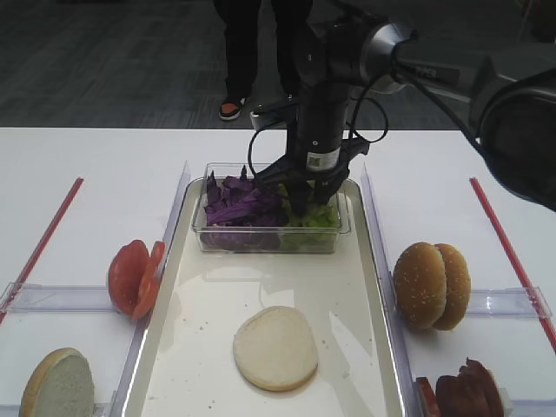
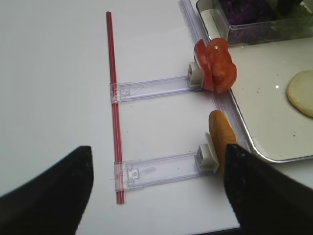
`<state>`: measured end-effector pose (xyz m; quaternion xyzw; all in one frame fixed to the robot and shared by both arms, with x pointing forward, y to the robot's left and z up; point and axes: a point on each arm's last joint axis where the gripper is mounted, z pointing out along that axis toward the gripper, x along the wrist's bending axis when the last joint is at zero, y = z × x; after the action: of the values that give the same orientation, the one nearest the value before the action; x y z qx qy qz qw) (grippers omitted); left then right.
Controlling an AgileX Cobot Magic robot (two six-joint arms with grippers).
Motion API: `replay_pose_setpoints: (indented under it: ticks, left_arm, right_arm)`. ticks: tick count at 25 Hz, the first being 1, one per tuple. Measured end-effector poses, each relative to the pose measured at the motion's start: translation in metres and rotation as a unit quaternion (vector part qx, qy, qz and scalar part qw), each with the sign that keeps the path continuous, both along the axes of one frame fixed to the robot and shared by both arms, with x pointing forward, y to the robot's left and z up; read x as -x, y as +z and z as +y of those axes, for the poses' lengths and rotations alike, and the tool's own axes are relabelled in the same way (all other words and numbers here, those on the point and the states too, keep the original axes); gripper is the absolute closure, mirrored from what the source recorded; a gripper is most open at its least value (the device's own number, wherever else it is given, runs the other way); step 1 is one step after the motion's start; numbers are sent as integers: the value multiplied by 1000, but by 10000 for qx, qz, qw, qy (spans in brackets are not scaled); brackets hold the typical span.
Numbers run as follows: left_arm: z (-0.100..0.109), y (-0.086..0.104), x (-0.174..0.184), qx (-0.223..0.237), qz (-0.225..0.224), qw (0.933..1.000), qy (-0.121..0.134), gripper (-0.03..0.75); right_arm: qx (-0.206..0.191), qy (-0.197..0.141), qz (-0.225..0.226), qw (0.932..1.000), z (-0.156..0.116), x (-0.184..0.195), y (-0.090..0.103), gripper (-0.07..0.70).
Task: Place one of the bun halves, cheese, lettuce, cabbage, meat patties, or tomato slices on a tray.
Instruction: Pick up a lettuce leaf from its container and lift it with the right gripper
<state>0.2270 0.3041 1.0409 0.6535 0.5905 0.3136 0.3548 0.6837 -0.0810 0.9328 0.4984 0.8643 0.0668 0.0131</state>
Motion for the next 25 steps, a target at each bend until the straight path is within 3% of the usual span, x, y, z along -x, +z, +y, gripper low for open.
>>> replay_pose_setpoints:
  ticks: [25]
  left_arm:
    - [0, 0, 0, 0, 0, 10000, 0, 193]
  right_arm:
    - [-80, -17, -43, 10000, 0, 2, 11, 472]
